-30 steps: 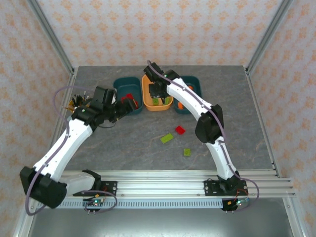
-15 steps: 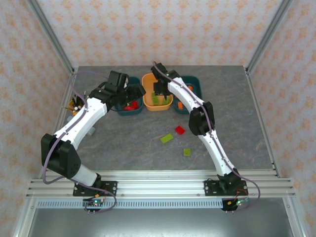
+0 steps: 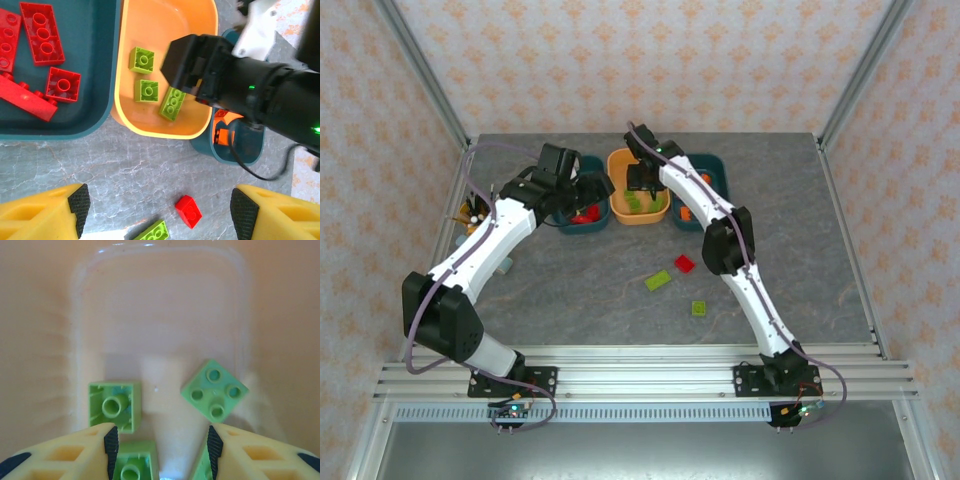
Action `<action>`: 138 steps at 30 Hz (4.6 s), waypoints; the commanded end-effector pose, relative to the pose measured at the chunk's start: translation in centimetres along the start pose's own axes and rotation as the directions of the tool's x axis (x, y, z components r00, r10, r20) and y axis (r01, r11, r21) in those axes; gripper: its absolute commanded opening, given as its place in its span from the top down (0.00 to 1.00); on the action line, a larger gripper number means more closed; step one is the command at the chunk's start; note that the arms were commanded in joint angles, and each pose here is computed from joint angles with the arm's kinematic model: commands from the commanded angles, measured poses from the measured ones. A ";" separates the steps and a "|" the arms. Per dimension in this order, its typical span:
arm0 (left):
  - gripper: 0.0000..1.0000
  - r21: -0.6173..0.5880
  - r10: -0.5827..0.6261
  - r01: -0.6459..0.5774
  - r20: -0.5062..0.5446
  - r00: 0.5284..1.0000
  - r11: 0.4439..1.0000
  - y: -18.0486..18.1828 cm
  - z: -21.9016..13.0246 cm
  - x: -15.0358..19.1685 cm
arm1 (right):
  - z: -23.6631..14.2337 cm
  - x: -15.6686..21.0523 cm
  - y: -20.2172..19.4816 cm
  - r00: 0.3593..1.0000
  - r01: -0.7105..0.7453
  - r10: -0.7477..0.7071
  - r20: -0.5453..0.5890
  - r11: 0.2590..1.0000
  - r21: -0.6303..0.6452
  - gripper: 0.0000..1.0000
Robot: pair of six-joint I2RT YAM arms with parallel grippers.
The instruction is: Sort the legos into containers by color
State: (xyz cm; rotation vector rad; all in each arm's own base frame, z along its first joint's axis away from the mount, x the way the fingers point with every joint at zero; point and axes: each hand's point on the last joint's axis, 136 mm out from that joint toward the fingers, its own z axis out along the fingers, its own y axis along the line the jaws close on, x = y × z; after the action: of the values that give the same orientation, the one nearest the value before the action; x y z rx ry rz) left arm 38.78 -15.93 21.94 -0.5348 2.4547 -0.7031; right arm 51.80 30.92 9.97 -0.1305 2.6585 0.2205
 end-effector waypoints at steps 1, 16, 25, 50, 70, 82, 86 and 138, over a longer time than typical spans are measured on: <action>0.23 0.007 0.083 -0.083 -0.025 0.996 0.997 -0.9 -1.9 1.3 | -10.6 -3.5 0.8 0.983 0.003 0.003 0.182 1.000 -0.029 0.49; 0.22 -0.142 -0.033 -0.002 -0.245 0.969 0.990 -3.8 4.6 13.1 | -22.4 13.6 -7.7 0.977 -0.178 0.186 0.105 0.981 -0.084 0.38; 0.23 -0.270 -0.157 0.069 -0.321 0.934 0.960 -6.9 11.0 19.4 | -29.1 21.2 -11.2 0.981 -0.167 0.179 0.081 0.976 -0.136 0.08; 0.46 -0.509 -0.329 0.166 -0.249 0.911 0.845 -4.4 18.3 22.8 | -31.7 22.5 -13.0 0.966 -0.206 0.222 0.132 0.970 -0.130 0.04; 0.80 -0.367 -0.121 0.060 -0.146 0.982 0.928 -8.9 14.4 15.5 | -32.7 21.1 -10.5 0.970 -0.145 0.188 0.154 0.957 -0.252 0.06; 0.79 -0.409 -0.061 0.045 -0.025 0.998 0.912 -1.2 6.4 1.9 | -31.3 15.6 -1.7 0.980 -0.022 0.108 0.169 0.895 -0.446 0.08; 0.79 -0.426 -0.086 0.070 -0.017 0.996 0.902 2.8 6.3 -2.1 | -29.6 12.4 2.4 0.975 -0.008 0.116 0.188 0.869 -0.495 0.08; 0.27 -0.474 -0.070 0.088 0.055 0.996 0.876 7.3 6.8 -9.0 | -21.7 9.9 1.1 0.981 -0.116 0.152 0.117 0.957 -0.267 0.10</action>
State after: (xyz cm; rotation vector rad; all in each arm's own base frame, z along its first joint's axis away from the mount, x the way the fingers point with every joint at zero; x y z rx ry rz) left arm 49.44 -8.39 11.99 -0.8528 2.6542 -0.1264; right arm 33.92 30.48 24.49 -0.0496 2.4917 0.7307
